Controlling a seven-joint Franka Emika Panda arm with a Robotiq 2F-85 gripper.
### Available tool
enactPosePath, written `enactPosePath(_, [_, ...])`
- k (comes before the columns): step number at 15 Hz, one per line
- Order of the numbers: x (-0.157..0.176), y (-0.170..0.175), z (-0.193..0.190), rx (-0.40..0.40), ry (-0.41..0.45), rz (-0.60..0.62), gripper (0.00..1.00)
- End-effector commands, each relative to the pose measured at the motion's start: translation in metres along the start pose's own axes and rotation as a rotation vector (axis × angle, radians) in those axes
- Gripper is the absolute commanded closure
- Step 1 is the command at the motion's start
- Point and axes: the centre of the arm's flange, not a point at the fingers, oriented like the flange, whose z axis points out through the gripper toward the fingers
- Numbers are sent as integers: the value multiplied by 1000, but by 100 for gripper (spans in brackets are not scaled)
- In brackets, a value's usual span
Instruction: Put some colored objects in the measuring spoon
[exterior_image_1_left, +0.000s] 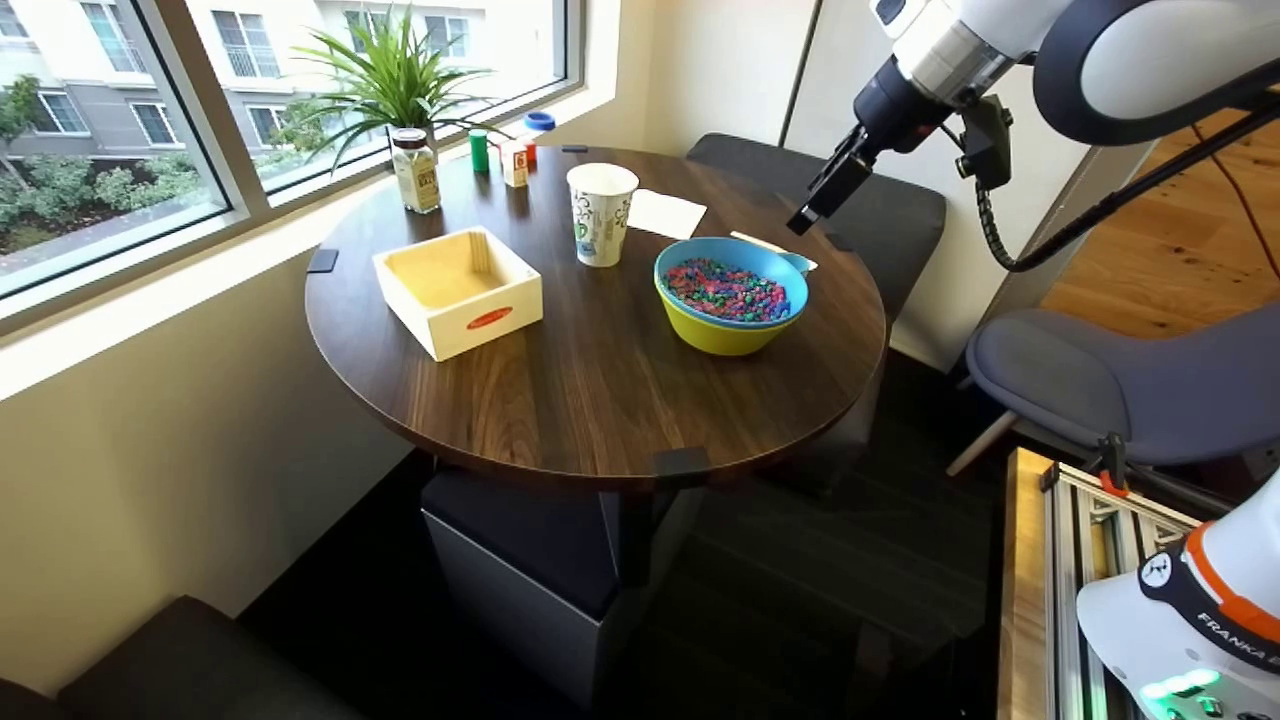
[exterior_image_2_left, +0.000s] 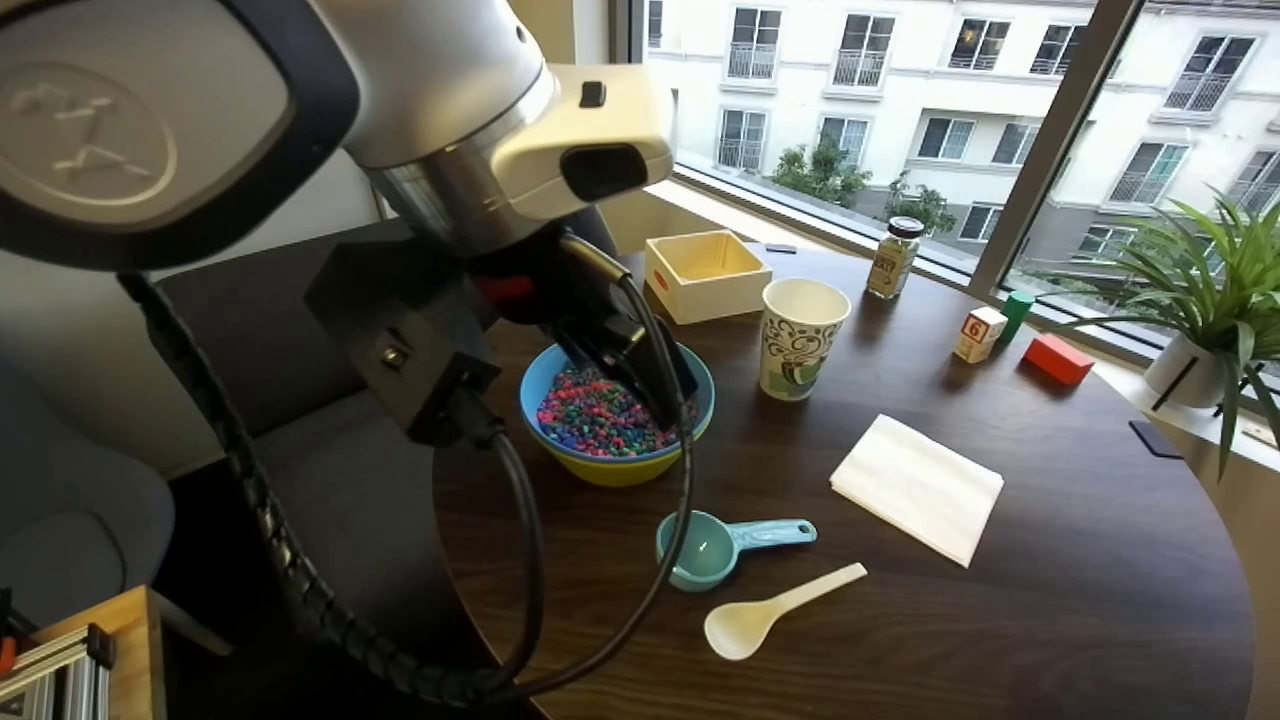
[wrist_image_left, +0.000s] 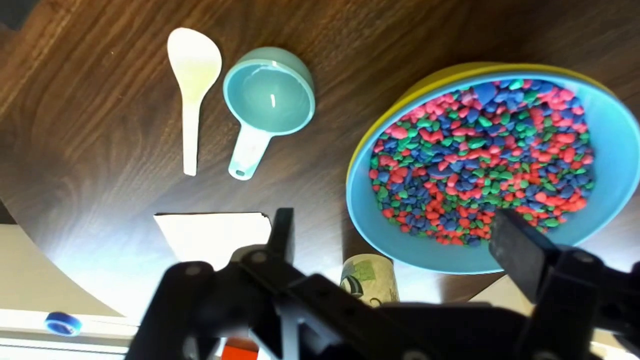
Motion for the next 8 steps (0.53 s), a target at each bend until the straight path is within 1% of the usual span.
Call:
enactPosePath(1, [4, -9, 6, 22, 19, 26, 0])
enactPosePath(3, [9, -22, 10, 62, 13, 63, 0])
enactPosePath(6, [9, -36, 23, 99, -17, 118, 0])
enactPosePath(8, [9, -42, 35, 102, -16, 123, 0])
